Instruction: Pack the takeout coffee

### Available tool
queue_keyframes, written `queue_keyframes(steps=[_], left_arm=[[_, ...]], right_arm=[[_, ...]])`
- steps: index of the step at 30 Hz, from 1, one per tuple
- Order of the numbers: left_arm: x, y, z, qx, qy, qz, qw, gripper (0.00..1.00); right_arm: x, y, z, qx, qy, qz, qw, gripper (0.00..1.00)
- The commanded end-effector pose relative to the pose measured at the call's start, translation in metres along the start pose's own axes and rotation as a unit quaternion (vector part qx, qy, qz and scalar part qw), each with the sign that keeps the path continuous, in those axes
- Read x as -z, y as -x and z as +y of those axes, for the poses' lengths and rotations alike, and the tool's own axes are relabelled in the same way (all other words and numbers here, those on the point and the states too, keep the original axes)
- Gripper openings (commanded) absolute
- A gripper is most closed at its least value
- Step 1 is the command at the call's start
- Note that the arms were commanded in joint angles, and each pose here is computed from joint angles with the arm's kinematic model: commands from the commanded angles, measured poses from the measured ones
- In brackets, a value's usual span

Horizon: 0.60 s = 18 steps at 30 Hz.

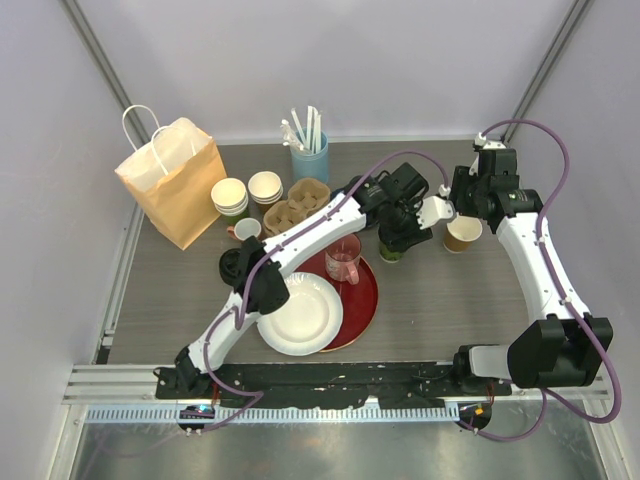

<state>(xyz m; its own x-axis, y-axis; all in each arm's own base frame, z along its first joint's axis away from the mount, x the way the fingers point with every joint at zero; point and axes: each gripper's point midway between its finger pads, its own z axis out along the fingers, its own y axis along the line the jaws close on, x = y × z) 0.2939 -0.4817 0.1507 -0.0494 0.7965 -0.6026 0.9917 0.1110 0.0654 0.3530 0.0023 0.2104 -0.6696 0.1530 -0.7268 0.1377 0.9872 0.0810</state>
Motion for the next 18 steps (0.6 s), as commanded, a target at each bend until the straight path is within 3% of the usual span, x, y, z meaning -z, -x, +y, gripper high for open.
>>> queue_keyframes(steps=[1, 7, 10, 13, 18], left_arm=[[0.07, 0.048, 0.005, -0.031, 0.041, -0.073, 0.996, 0.58], [0.113, 0.058, -0.003, -0.031, 0.044, -0.095, 0.994, 0.71], [0.144, 0.057, -0.001, -0.024, 0.054, -0.105, 0.993, 0.72], [0.185, 0.037, 0.006, -0.008, 0.065, -0.098, 0.993, 0.67], [0.235, -0.047, 0.044, 0.078, 0.098, -0.038, 0.991, 0.56]], right_arm=[[0.0, 0.005, 0.005, 0.006, 0.009, -0.008, 1.0, 0.51], [0.002, 0.005, 0.006, 0.004, 0.014, -0.009, 1.0, 0.52], [0.004, 0.006, 0.007, 0.006, 0.017, -0.011, 1.0, 0.52], [0.007, 0.006, 0.008, 0.008, 0.02, -0.015, 1.0, 0.52], [0.01, 0.007, 0.01, 0.008, 0.029, -0.021, 0.999, 0.52]])
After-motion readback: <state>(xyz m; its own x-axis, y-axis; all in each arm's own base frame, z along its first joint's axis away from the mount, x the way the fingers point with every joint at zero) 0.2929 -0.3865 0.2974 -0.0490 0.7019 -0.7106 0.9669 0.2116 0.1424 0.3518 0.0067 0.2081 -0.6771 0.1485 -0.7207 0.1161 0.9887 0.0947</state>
